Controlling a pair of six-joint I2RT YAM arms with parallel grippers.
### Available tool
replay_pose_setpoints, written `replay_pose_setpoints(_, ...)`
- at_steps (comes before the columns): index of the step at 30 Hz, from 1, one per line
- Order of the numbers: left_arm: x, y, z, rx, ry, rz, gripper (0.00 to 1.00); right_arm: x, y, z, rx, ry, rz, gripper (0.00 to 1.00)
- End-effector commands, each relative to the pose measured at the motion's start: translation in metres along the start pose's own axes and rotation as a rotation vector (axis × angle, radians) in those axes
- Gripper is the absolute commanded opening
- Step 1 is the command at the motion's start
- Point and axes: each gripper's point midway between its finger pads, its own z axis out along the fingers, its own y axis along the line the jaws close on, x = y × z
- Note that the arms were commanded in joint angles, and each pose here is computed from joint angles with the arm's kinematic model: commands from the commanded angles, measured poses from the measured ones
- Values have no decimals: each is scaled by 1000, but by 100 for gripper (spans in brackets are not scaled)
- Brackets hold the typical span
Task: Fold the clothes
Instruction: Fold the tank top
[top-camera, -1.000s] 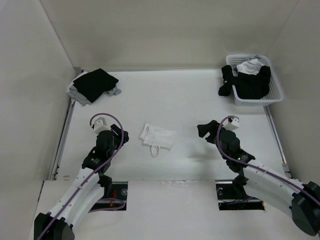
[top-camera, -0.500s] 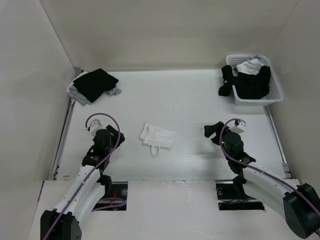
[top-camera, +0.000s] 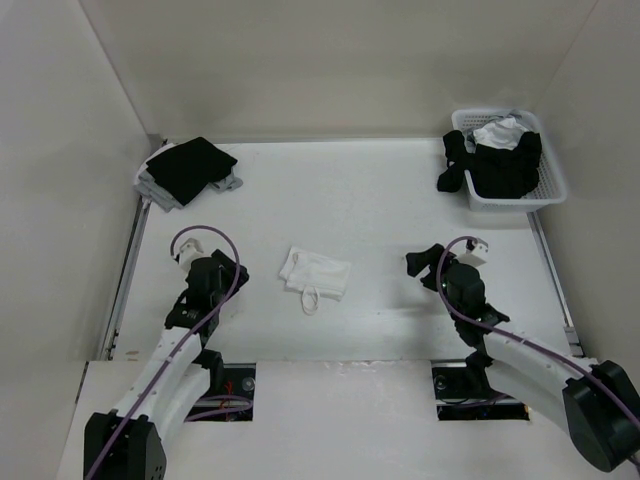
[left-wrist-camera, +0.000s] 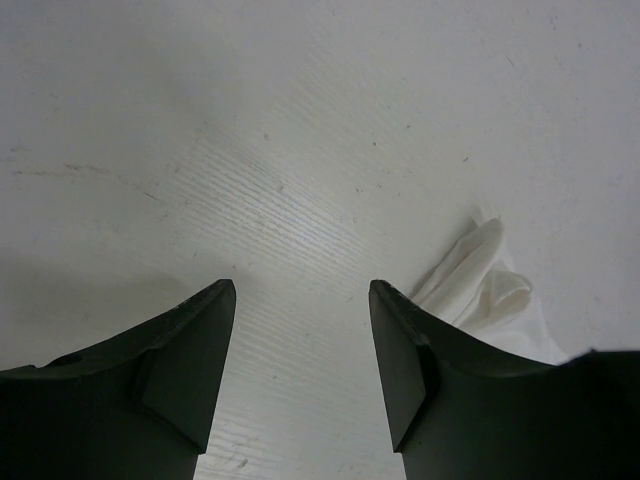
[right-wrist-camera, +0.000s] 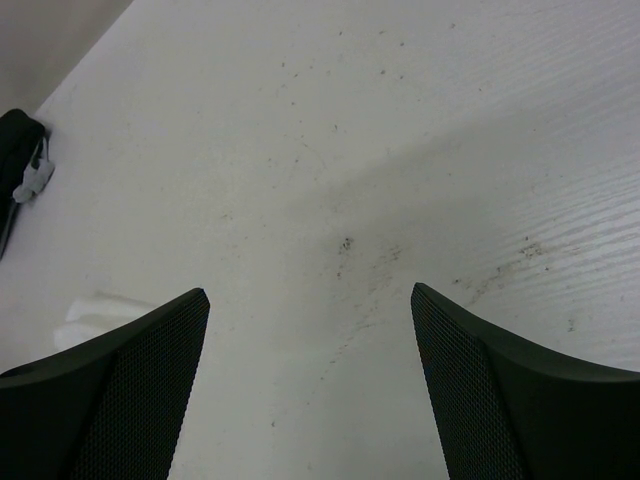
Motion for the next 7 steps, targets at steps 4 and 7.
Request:
replay_pose_setpoints(4,-4,-8,2,39,-16,-4,54,-18,21,3,-60,-51,31,86)
replay_pose_setpoints(7,-4,-8,2,40,-15,0,57,-18,21,3,-59,-50,29,86)
